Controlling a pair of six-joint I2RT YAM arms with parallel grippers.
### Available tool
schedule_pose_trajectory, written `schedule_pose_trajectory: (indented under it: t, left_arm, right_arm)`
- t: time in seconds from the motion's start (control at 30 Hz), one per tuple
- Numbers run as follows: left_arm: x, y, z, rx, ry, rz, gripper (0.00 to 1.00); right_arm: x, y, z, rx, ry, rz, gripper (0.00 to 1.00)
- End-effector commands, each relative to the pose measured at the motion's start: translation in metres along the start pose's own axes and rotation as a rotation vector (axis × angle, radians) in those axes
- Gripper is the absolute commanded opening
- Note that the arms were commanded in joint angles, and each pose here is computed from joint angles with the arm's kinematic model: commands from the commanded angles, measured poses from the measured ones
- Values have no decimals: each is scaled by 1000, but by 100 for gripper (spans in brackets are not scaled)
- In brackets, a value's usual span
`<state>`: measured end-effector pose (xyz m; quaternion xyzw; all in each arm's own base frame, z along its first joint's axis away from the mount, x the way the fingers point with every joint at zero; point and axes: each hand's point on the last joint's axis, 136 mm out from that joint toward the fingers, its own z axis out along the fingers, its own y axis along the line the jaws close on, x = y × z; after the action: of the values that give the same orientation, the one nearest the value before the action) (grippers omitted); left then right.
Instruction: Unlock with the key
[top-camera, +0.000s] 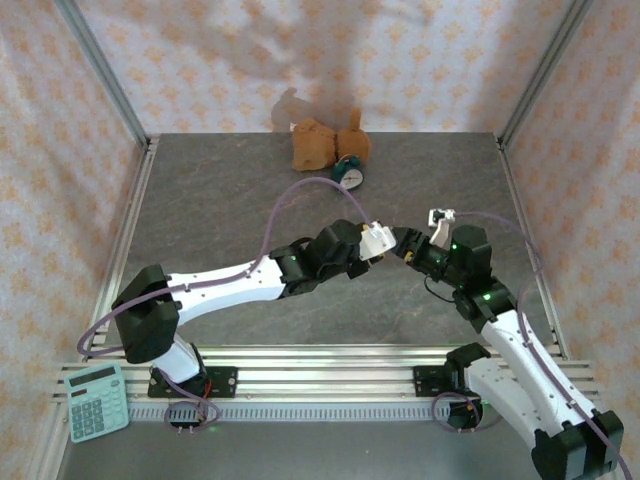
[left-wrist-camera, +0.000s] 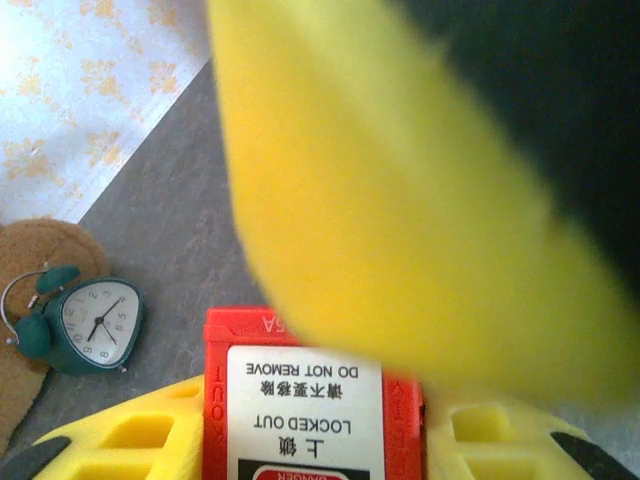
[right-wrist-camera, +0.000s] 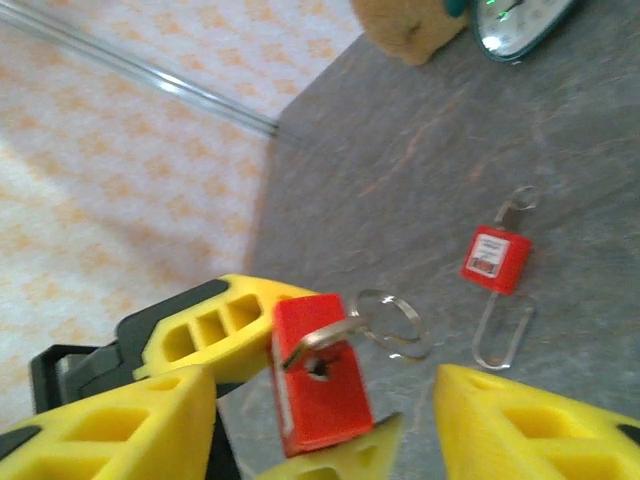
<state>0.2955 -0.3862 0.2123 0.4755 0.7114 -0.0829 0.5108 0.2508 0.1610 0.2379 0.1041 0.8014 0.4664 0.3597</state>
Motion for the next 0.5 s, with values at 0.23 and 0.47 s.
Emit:
schedule_pose_trajectory:
  t: [0.23,0.47]
  left_arm:
    - [16,8,-18,-28,12,4,14]
    - [22,0,-21,31,26,-23,12]
  right_arm:
    - [-25,-10,-17,143,-111,-20,62]
    - [-24,-16,-12,169,-93,-14,61]
